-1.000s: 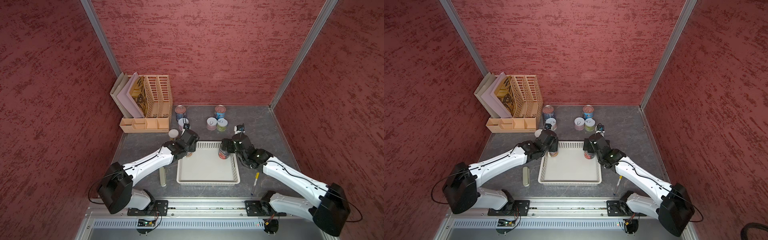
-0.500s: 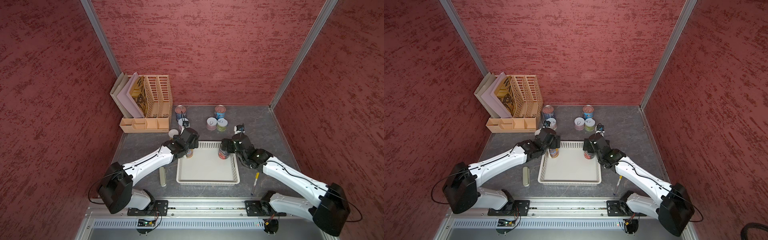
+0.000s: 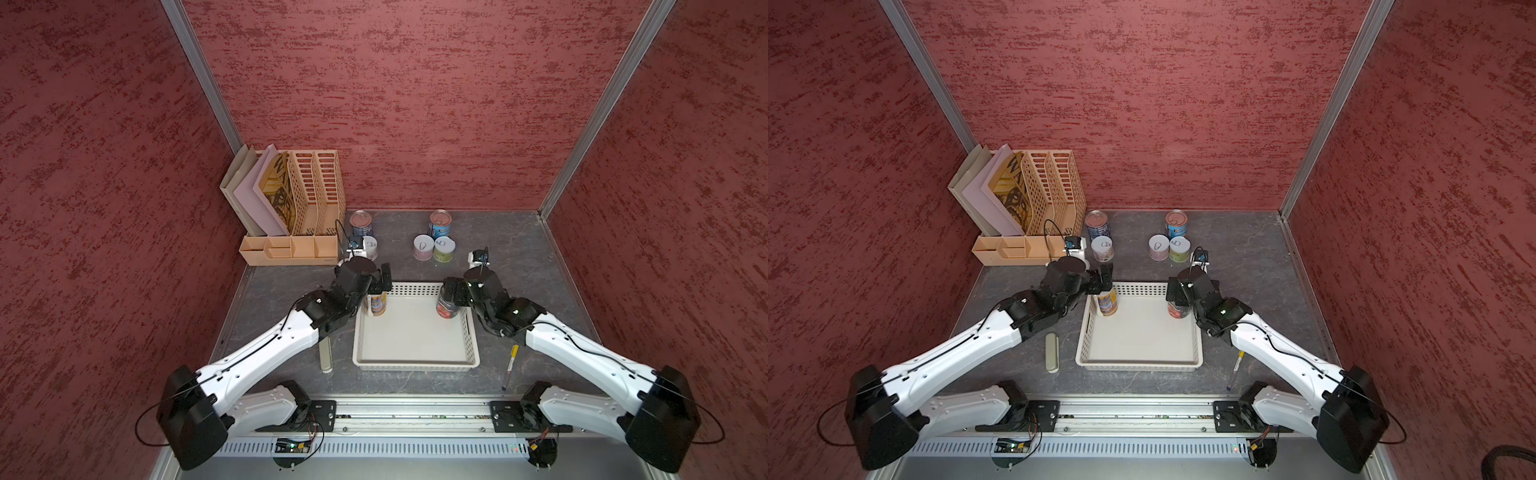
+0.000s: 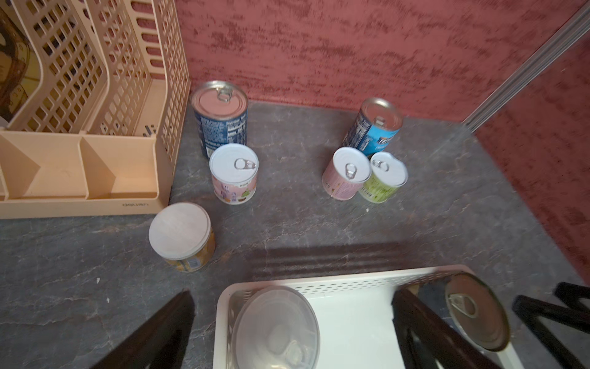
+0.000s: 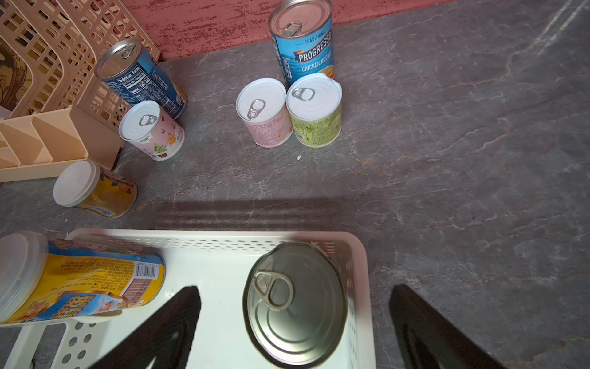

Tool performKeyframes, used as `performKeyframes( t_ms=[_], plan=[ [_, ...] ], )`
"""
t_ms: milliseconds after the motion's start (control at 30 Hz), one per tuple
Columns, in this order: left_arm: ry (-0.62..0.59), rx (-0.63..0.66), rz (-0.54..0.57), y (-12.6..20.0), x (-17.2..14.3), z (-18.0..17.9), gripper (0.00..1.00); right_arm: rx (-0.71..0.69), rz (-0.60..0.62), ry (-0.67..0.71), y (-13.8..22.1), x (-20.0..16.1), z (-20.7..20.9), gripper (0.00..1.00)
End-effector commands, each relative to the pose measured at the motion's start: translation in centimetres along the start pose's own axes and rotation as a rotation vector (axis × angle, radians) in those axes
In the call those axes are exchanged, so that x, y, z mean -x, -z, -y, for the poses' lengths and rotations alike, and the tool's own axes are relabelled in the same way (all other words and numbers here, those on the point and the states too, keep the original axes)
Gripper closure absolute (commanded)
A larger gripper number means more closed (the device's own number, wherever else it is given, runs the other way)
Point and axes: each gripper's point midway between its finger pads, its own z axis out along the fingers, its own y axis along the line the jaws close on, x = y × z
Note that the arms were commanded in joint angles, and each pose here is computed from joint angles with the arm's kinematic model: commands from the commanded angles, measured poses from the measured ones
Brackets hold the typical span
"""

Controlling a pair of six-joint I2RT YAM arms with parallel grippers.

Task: Put the canned food in the basket
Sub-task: Place the canned food in the basket, then pick up the canned food from the center of the board.

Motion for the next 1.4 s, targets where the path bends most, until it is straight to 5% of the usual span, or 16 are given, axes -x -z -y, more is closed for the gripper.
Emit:
performKeyframes(
  t_ms=[0, 200, 400, 567, 767, 1367],
  plan=[
    [0.029, -0.006, 0.068, 1.2, 0.9, -0.6, 0.0, 0.006, 0.042, -0.001, 0.6, 1.9, -0.5, 0.02],
    [0.053, 0.072, 0.103, 2.0, 1.5, -2.5, 0.0, -0.014, 0.067, -0.006, 0.1, 3.3, -0.8, 0.02],
    [0.113, 0.128, 0.118, 2.5, 1.8, -4.8, 0.0, 0.03, 0.107, -0.079, -0.6, 8.3, -2.5, 0.02],
    [0.201, 0.135, 0.12, 3.1, 2.0, -6.8, 0.0, -0.031, 0.098, -0.14, -4.5, 11.5, -1.0, 0.02],
    [0.277, 0.117, 0.123, 3.5, 2.0, -8.2, 0.0, -0.128, 0.111, -0.059, -9.3, 13.6, -0.2, 0.02],
    [0.343, 0.118, 0.05, 1.9, 0.8, -9.4, 0.0, -0.223, -0.065, 0.009, -21.2, 12.0, 0.9, 0.01]
  ],
)
